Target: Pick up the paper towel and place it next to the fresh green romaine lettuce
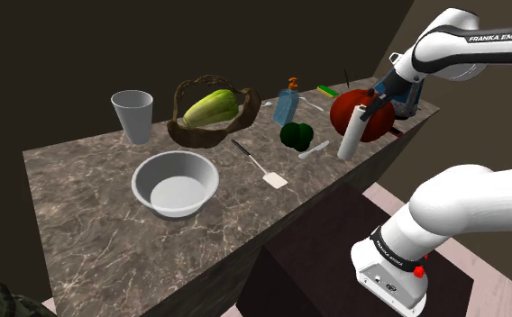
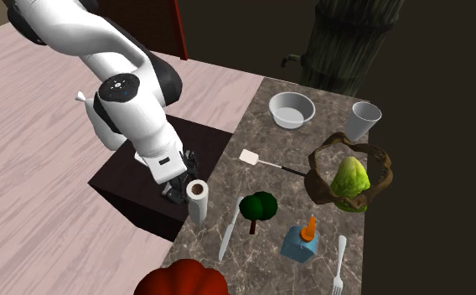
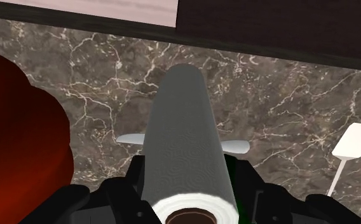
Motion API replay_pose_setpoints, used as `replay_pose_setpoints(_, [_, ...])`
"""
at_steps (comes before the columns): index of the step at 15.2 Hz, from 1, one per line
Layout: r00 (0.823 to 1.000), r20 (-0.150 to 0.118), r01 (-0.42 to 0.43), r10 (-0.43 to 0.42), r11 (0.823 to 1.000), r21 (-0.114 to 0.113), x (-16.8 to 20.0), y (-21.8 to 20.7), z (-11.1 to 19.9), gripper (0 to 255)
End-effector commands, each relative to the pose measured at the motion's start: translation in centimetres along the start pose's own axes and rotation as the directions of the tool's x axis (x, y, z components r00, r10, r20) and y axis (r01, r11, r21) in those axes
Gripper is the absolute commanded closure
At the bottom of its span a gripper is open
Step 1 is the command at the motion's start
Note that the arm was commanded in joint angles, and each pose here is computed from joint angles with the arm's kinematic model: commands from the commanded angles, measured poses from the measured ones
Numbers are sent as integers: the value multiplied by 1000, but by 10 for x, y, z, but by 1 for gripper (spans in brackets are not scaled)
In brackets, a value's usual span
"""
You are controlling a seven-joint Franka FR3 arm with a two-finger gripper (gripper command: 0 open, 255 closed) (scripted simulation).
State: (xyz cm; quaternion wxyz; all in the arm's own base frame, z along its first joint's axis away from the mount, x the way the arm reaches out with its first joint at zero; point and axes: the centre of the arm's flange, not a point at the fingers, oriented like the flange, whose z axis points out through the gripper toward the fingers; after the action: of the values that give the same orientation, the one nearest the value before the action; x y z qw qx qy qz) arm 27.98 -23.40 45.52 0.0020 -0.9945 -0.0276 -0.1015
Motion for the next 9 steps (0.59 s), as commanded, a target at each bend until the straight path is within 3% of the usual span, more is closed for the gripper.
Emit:
replay_pose_setpoints(1, [1000, 0, 0, 0, 1000, 0, 1, -1, -11, 255])
replay_pose_setpoints(9, [1000, 0, 0, 0, 1000, 0, 9, -1, -52, 255])
